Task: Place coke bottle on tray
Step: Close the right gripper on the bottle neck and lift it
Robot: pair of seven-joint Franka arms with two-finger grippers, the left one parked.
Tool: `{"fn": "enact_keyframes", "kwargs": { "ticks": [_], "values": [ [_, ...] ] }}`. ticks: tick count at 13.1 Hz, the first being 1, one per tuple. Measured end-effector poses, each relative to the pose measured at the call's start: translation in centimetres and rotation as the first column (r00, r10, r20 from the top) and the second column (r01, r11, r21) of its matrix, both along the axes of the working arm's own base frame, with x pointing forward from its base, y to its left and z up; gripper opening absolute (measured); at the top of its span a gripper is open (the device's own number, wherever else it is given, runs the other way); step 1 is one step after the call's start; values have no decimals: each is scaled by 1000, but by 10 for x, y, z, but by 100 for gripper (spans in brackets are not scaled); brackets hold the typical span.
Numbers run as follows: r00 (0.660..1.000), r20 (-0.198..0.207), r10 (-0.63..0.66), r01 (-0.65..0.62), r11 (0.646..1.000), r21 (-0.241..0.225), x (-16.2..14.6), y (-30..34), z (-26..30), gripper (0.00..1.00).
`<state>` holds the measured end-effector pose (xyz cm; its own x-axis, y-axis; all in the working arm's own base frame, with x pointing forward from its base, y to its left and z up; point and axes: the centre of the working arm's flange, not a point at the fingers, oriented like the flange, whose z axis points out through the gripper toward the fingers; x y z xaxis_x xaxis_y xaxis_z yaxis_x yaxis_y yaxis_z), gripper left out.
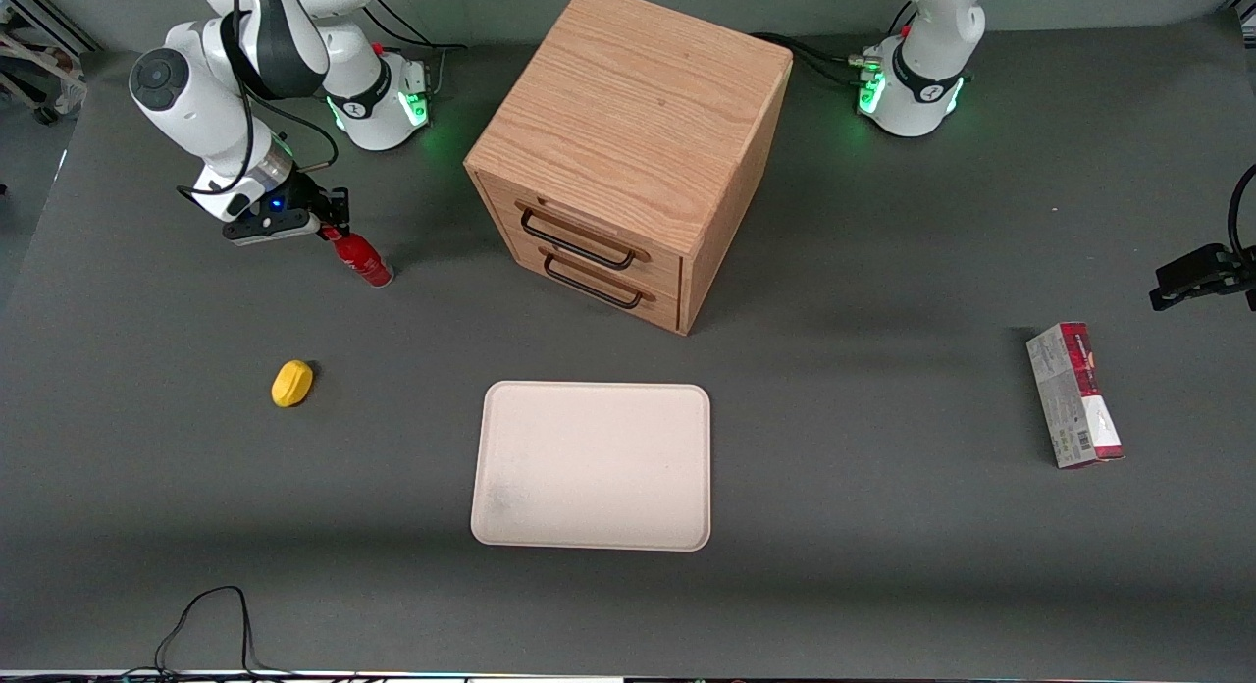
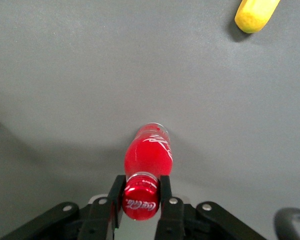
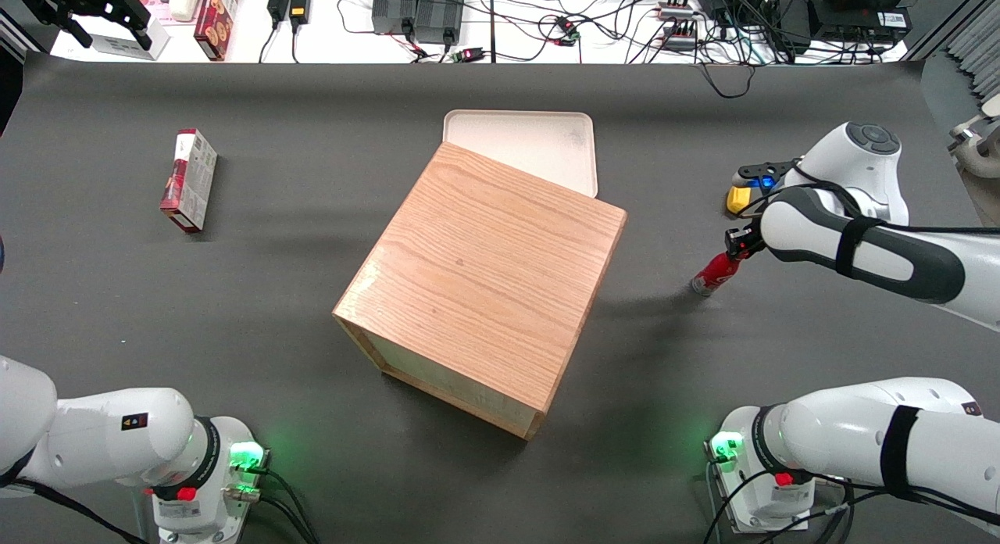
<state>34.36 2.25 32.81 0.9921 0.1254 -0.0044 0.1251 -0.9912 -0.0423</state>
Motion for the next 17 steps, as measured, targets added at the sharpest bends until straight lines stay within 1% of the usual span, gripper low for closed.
{"fn": "enact_keyframes", "kwargs": {
  "ticks": [5,7,9,11,13,15,17],
  "values": [
    [1000,-4,0,0,1000,0,3,0,5,31],
    [1000,-23,1,-1,1000,0,11,1,20,31],
    [1000,-30,0,0,1000,0,19,1,39,31],
    [999,-47,-2,2,1000,1,30,1,65,31],
    [998,-67,-3,3,1000,0,48,1,102,31],
    [996,-88,-19,19,1000,-5,75,1,140,31],
    [991,-133,-35,33,999,-14,111,0,176,31]
  ]
}}
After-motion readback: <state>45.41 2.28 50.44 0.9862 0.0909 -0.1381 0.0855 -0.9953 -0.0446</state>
